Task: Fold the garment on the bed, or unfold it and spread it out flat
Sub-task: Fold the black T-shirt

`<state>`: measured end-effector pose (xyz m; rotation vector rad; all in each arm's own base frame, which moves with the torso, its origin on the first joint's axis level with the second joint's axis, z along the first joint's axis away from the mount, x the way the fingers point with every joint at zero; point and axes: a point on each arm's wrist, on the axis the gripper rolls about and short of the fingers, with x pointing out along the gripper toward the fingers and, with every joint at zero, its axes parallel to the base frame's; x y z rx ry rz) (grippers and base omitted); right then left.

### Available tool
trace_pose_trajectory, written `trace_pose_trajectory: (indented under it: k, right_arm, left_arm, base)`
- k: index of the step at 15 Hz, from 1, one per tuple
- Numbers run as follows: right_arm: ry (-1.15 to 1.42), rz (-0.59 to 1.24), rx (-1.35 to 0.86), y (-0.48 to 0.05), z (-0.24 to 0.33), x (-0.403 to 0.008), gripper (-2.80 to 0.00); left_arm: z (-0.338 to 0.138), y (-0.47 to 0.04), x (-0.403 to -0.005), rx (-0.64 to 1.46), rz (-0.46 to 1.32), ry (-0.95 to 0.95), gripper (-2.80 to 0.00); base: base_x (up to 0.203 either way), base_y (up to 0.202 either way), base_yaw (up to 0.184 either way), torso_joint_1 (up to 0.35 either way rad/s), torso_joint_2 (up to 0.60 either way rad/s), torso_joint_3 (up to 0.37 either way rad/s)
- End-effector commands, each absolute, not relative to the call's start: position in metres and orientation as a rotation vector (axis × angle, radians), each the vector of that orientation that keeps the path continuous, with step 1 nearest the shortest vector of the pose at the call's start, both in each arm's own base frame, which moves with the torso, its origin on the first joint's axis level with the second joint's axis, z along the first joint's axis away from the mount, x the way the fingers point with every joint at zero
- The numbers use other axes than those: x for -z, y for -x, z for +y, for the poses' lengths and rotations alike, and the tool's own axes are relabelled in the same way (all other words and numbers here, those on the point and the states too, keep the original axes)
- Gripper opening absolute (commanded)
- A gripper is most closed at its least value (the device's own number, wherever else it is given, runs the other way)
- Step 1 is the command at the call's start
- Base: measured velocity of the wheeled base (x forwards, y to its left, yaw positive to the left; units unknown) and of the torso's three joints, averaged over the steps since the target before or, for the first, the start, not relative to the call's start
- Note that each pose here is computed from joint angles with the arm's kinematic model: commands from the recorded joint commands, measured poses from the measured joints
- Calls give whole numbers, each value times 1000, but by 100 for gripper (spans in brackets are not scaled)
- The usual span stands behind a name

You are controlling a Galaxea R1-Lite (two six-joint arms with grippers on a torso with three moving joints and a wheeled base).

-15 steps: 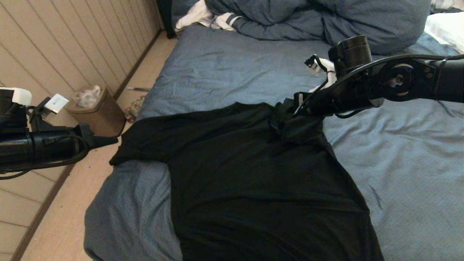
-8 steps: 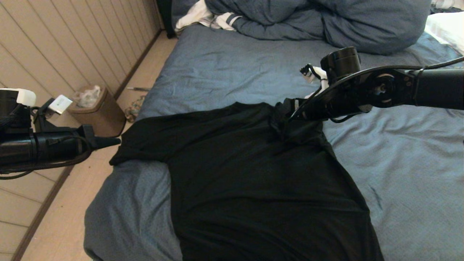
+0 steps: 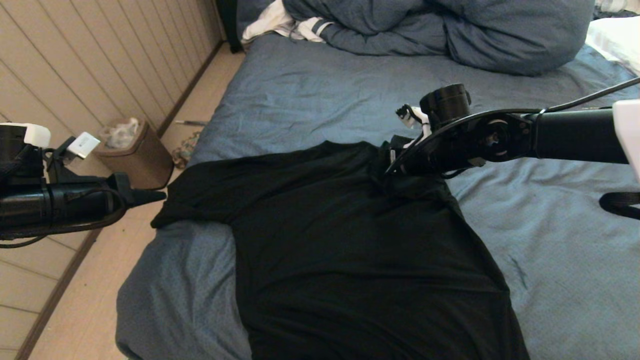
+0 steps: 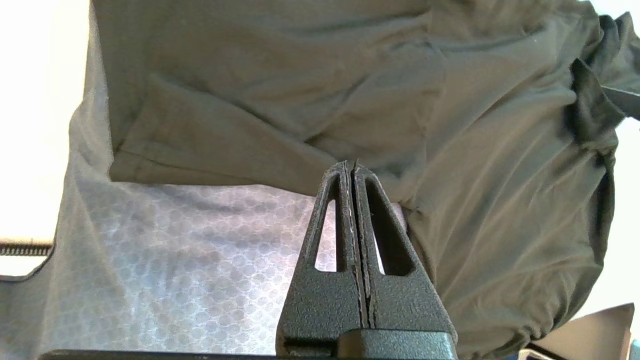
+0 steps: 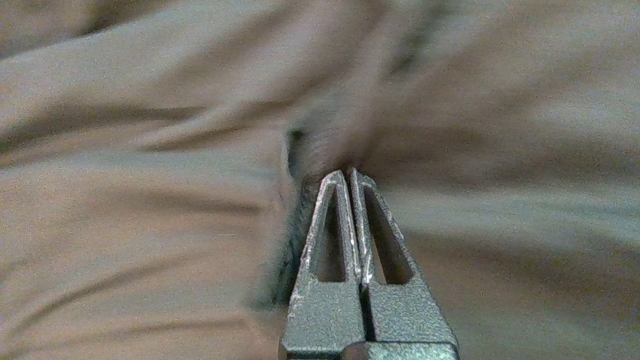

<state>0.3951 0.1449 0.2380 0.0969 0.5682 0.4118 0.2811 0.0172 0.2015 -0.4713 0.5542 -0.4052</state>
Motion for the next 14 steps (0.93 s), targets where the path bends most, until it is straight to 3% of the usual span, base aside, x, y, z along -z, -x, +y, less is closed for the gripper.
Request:
trace_pose_trajectory:
  k: [1,7,14]
  right_arm:
    - [-92,558,-453,-388,160,-242,-280]
    - [-141,498,-459,-375,159,-264,-280]
    - [-154,447,-415,-355,135,-290,-280]
  left_arm:
    - [17,-281,-200,408,559,475,-280]
    - [22,-284,-199,389,554,480,-280]
    - [69,-308,-176,236,526,568,-280]
  base:
    - [0,0,0,0,0,0]
    - [0,0,0,0,0,0]
    - [0,0,0,0,0,0]
